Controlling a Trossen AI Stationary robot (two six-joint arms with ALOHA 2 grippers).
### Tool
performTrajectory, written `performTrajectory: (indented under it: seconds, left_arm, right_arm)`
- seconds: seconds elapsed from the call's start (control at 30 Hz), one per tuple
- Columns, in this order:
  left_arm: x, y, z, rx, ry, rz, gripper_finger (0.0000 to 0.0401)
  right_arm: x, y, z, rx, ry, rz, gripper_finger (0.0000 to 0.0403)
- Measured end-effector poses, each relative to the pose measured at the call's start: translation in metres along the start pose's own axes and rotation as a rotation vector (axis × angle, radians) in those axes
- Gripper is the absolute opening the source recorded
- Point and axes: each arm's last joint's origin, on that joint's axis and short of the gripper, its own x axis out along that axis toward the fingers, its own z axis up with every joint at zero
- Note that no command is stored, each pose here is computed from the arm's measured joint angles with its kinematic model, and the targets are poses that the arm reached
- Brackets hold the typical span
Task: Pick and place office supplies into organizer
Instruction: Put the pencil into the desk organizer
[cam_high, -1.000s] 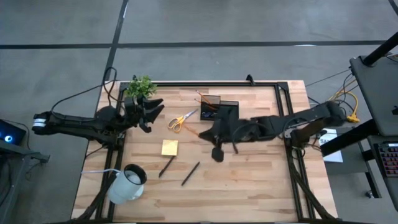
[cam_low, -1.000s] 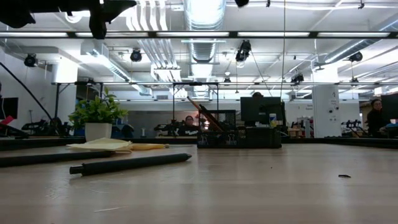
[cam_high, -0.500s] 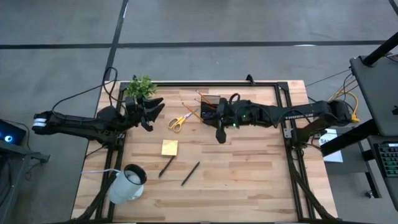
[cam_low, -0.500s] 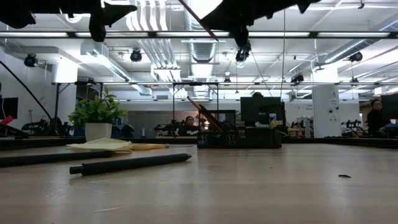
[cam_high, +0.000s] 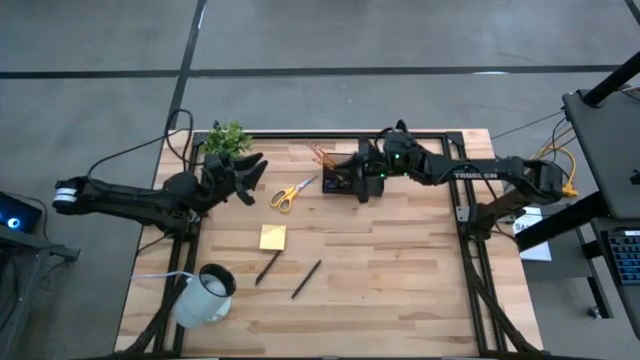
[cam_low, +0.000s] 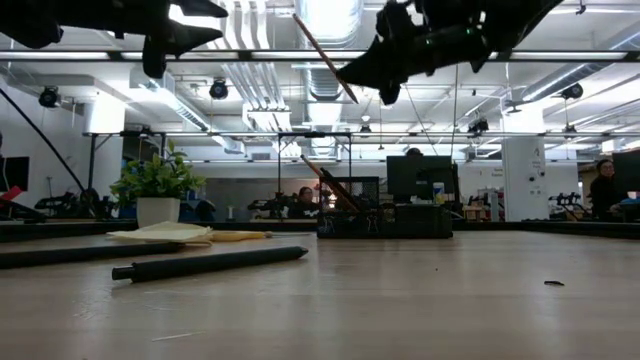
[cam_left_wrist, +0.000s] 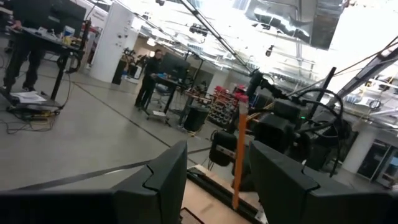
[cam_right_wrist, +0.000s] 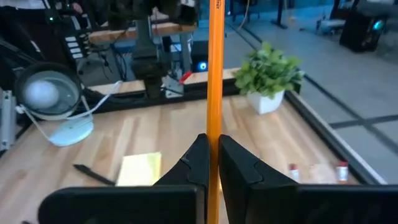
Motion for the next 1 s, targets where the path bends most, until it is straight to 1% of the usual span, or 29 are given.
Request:
performTrajectory:
  seconds: [0.27, 0.43, 0.63, 0.7, 0.83, 1.0]
  left_arm:
    - [0.004, 0.000, -0.007, 0.019, 0.026, 0.012, 0.0157]
    - [0.005, 0.000, -0.009, 0.023, 0.028, 0.029, 0.0157]
    - [0.004, 0.000, -0.008, 0.020, 0.023, 0.032, 0.0157]
    - [0.004, 0.000, -0.008, 0.019, 0.022, 0.032, 0.0157]
    - [0.004, 0.000, -0.008, 0.017, 0.022, 0.032, 0.0157]
    - [0.004, -0.001, -0.006, 0.005, 0.006, 0.027, 0.0157]
  right_arm:
    - [-0.014, -0.036, -0.013, -0.007, -0.090, -0.050, 0.0011]
    - [-0.019, -0.045, -0.012, -0.022, -0.112, -0.052, 0.0011]
    - [-0.021, -0.049, -0.008, -0.069, -0.159, -0.067, 0.0011]
    - [-0.019, -0.053, -0.008, -0.077, -0.185, -0.054, 0.0011]
    - [-0.011, -0.063, -0.015, -0.043, -0.230, -0.019, 0.0011]
    - [0.007, -0.073, -0.032, -0.010, -0.175, -0.016, 0.0011]
